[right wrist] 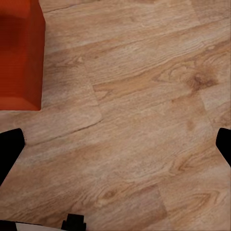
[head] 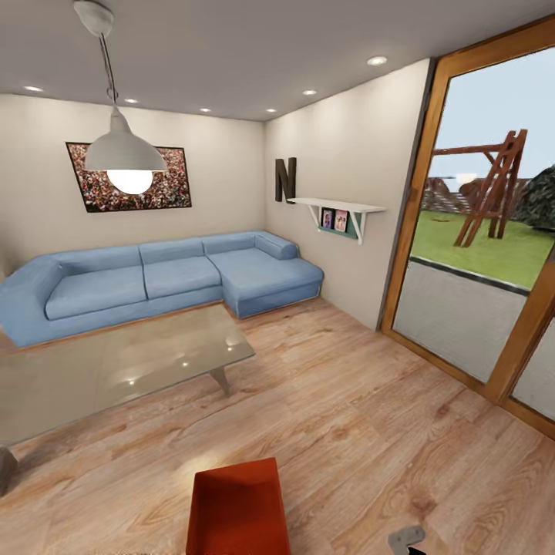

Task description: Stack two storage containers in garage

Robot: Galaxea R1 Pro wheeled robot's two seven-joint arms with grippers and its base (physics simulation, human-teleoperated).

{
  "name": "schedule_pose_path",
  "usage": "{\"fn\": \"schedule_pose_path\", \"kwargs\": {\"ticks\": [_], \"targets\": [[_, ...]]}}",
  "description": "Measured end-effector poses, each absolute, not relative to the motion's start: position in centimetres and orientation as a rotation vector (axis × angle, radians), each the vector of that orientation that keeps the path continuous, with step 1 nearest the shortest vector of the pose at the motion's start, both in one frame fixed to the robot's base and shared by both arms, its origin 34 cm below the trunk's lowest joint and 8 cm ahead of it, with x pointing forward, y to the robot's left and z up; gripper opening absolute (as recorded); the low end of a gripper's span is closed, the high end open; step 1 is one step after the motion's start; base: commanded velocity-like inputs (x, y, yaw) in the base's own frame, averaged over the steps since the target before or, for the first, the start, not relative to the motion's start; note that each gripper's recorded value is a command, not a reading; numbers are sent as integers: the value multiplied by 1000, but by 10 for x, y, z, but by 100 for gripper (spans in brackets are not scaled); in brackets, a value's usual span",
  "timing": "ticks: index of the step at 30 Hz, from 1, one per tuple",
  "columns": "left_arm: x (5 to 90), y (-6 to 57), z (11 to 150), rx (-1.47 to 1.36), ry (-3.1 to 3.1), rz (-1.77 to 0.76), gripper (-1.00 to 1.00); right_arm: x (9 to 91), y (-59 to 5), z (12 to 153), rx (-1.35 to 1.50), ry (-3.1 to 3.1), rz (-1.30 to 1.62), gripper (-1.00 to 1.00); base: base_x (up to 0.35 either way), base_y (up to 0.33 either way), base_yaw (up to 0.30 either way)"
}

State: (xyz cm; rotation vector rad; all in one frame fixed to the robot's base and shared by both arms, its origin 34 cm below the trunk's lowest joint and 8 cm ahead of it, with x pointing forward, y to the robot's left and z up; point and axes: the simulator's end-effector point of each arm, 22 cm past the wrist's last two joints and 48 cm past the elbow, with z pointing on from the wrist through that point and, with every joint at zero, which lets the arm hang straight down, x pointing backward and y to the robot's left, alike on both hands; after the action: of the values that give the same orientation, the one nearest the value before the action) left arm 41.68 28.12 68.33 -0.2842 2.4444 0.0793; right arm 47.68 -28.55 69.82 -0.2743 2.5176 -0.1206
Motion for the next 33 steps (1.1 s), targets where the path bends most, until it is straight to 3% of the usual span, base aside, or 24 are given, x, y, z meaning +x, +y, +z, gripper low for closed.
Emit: {"fn": "schedule_pose_path", "kwargs": {"ticks": [27,33], "targets": [[417,281,683,-284,2444,79,100,477,-286,698,-275,2517,-121,100,0,0,298],[417,280,683,-285,2445,78,100,478,-286,699,-267,2516,-120,100,0,0,89]]}}
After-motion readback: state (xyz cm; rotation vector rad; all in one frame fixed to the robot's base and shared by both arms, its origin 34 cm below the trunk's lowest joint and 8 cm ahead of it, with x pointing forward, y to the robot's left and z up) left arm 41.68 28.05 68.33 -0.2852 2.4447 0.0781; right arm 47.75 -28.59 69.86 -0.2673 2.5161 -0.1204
